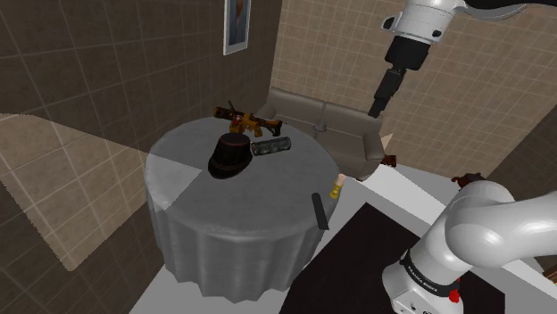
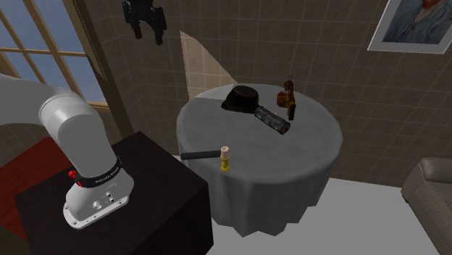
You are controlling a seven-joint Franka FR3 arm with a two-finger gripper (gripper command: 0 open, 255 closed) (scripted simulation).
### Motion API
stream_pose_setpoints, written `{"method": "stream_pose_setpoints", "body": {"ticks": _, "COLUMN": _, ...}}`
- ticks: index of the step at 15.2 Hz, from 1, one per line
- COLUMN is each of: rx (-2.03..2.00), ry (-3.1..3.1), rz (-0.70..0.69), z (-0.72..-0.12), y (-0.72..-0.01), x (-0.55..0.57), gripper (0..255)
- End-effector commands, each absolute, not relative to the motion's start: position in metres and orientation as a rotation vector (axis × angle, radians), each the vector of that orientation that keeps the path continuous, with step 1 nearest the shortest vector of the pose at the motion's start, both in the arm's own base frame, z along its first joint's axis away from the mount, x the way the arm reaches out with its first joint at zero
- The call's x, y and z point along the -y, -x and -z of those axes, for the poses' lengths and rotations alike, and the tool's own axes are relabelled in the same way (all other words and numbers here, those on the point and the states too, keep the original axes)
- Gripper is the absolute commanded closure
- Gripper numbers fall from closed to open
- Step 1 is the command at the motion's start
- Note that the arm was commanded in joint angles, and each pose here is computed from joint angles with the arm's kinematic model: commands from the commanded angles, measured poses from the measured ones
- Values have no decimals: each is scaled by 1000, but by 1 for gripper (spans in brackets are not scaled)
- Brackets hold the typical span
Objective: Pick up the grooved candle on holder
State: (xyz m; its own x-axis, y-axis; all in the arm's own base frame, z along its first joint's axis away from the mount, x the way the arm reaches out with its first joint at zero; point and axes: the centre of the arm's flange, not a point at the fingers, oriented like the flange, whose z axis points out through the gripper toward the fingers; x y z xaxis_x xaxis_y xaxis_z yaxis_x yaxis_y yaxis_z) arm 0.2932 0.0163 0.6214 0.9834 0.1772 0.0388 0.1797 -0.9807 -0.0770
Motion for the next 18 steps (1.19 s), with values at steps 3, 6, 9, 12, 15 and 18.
{"method": "stream_pose_setpoints", "body": {"ticks": 3, "rx": 282, "ry": 3053, "rz": 47, "z": -599, "y": -297, "x": -3, "gripper": 0}}
{"method": "stream_pose_setpoints", "body": {"ticks": 6, "rx": 293, "ry": 3059, "rz": 46, "z": -566, "y": -303, "x": 16, "gripper": 0}}
{"method": "stream_pose_setpoints", "body": {"ticks": 9, "rx": 304, "ry": 3066, "rz": 44, "z": -533, "y": -309, "x": 36, "gripper": 0}}
{"method": "stream_pose_setpoints", "body": {"ticks": 12, "rx": 315, "ry": 3072, "rz": 42, "z": -500, "y": -315, "x": 56, "gripper": 0}}
{"method": "stream_pose_setpoints", "body": {"ticks": 15, "rx": 326, "ry": 3078, "rz": 40, "z": -467, "y": -321, "x": 76, "gripper": 0}}
{"method": "stream_pose_setpoints", "body": {"ticks": 18, "rx": 337, "ry": 3085, "rz": 39, "z": -435, "y": -327, "x": 97, "gripper": 0}}
